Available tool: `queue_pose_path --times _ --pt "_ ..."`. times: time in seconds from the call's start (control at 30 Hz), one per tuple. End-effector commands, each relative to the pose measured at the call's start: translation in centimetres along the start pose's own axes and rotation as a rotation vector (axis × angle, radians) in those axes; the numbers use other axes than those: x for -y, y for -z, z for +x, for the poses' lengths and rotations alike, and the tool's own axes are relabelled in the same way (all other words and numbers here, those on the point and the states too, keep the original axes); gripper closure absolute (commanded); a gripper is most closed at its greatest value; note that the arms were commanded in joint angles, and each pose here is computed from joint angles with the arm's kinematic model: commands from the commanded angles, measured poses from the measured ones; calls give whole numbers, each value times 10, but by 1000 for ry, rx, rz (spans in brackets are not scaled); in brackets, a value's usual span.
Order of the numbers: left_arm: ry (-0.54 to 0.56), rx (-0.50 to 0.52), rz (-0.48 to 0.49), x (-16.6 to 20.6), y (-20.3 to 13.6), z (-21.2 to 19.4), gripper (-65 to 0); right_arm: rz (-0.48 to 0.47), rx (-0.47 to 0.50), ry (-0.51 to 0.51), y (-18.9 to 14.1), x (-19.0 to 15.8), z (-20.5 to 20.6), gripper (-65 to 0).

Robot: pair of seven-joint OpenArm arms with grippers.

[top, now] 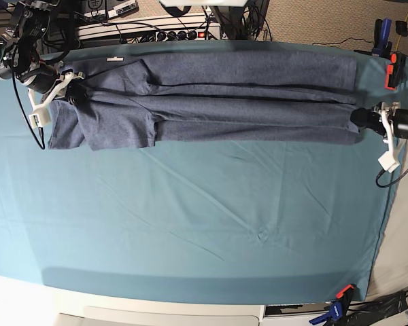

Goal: Fold the T-shirt properly
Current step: 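Lower the folded hem and press it along the collar edge with both grippers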

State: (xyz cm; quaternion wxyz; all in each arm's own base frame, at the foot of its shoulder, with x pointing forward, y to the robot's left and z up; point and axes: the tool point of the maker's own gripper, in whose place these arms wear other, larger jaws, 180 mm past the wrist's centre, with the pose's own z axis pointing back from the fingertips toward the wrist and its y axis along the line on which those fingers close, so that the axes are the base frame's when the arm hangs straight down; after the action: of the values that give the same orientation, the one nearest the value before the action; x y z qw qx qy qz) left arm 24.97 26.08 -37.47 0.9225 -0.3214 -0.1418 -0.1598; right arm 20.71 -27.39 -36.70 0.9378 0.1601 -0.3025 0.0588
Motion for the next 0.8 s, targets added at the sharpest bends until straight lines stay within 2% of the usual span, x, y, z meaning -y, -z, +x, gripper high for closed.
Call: queue_pose_path --times 0.0,0.27,0.5,0.77 --pt "35 20 31 -3 -20 13 0 -10 21 -23 -7 4 10 -12" --pt "119 11 40 8 -29 23 0 26 19 -11 -7 -2 10 0" --pt "106 -37 13 15 -18 0 0 41 4 -4 -10 -7 2 0" --pt "93 -71 -4 19 -12 -17 0 35 -11 -82 -21 -23 0 0"
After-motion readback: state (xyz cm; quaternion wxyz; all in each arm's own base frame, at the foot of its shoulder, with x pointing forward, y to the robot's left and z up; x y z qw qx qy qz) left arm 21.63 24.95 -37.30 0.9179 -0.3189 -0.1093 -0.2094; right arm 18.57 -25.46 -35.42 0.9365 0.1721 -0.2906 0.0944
